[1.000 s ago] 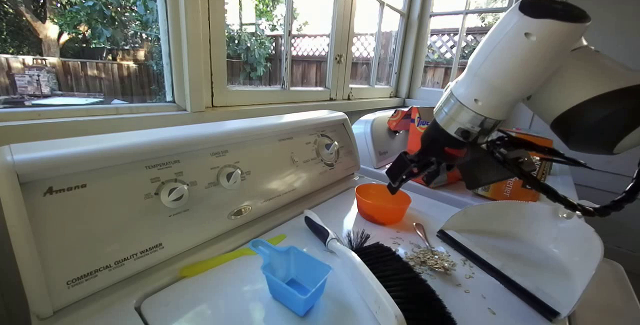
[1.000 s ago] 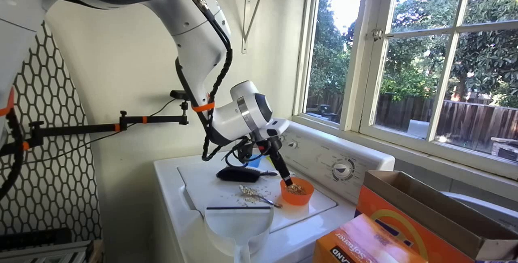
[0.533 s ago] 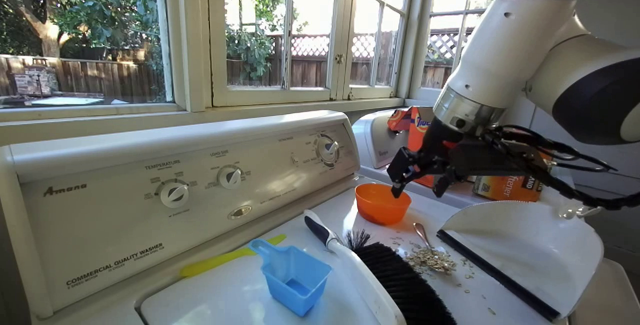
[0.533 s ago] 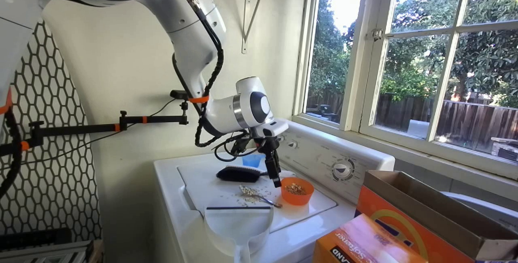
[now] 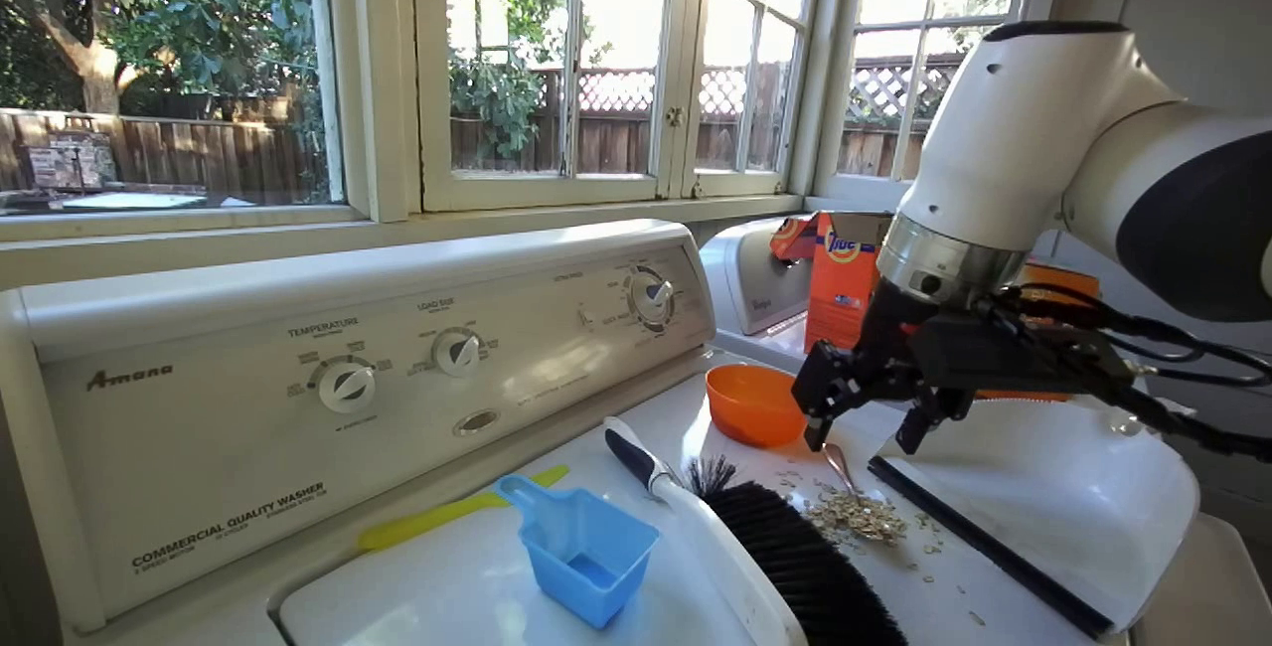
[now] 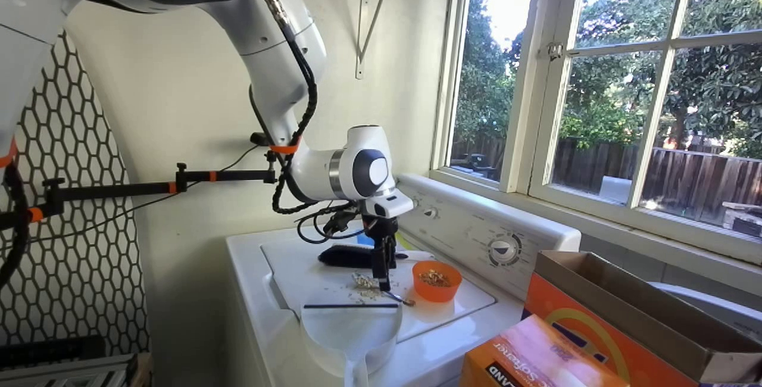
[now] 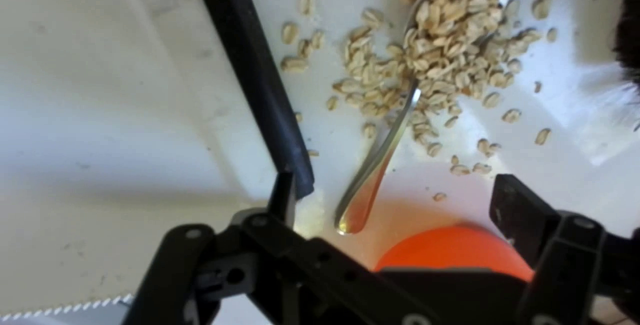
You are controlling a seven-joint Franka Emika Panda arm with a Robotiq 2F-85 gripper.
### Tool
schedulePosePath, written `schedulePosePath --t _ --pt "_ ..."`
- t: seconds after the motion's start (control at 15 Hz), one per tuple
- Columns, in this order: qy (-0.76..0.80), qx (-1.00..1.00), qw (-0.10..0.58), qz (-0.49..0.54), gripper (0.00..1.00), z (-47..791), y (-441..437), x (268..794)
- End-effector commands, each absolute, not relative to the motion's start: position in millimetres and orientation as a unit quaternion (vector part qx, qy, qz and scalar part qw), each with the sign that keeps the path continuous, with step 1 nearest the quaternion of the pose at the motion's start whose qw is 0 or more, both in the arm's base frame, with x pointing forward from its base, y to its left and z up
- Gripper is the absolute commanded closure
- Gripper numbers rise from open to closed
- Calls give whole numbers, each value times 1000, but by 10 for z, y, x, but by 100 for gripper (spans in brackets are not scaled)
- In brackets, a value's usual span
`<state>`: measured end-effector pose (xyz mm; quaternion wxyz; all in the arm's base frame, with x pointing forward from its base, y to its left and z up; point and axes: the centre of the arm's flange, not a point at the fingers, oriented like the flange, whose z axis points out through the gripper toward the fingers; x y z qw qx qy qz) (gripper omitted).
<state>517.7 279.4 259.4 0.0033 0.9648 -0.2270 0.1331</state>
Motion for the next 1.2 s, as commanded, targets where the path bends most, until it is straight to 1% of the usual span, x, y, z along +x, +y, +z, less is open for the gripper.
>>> schedulePosePath --t 0.0,0.33,1.13 --pt "-237 965 -5 110 0 2467 2766 5088" --pt "-254 962 2 103 0 2341 2727 5106" --pt "-268 959 -11 91 0 2325 2814 5192"
